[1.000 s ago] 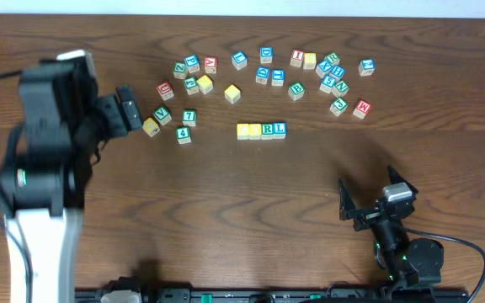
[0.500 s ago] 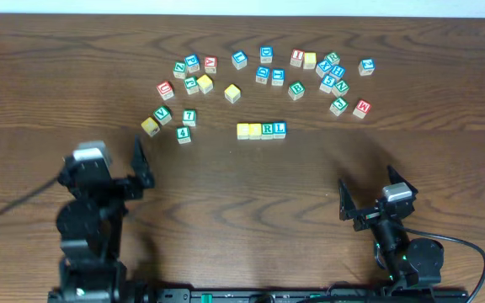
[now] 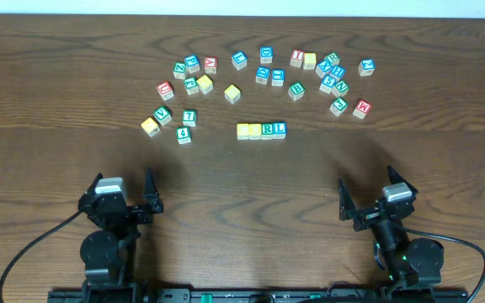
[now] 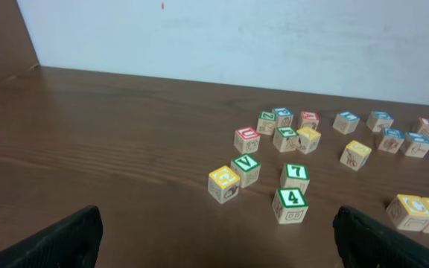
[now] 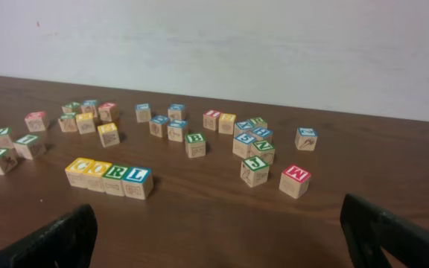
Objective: Spell out CORL
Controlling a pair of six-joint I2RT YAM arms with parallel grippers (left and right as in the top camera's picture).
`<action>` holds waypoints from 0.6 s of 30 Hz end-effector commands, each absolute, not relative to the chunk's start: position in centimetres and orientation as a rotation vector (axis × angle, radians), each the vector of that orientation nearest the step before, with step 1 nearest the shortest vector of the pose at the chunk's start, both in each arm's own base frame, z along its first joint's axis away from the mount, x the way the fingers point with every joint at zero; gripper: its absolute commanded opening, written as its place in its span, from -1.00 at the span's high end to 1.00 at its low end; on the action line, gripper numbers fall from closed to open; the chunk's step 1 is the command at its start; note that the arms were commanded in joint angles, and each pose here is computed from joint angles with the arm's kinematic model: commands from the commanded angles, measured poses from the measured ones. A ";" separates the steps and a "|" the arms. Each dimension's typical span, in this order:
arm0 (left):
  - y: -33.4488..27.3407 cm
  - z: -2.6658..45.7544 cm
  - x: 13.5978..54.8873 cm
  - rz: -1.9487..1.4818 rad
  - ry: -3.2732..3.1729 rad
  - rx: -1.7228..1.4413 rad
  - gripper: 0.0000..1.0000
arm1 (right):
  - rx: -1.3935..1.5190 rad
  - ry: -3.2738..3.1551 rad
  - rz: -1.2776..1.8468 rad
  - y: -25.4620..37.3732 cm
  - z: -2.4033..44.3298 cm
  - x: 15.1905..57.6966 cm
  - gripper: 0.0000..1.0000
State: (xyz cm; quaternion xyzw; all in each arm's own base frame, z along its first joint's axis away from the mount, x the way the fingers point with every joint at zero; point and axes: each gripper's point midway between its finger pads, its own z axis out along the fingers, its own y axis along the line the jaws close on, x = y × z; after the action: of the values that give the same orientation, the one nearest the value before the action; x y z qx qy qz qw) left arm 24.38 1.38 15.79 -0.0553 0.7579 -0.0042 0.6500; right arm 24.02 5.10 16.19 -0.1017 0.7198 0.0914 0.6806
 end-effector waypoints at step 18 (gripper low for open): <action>1.6 13.7 24.3 0.016 1.720 -0.118 -0.95 | -0.227 1.614 0.215 5.2 16.1 24.0 -0.99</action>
State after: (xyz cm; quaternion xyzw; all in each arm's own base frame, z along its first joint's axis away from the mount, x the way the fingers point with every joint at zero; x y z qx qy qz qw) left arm 24.37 1.37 15.39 -0.0546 0.7435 -0.0050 0.6665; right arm 24.02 5.10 16.19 -0.1017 0.7198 0.0914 0.6806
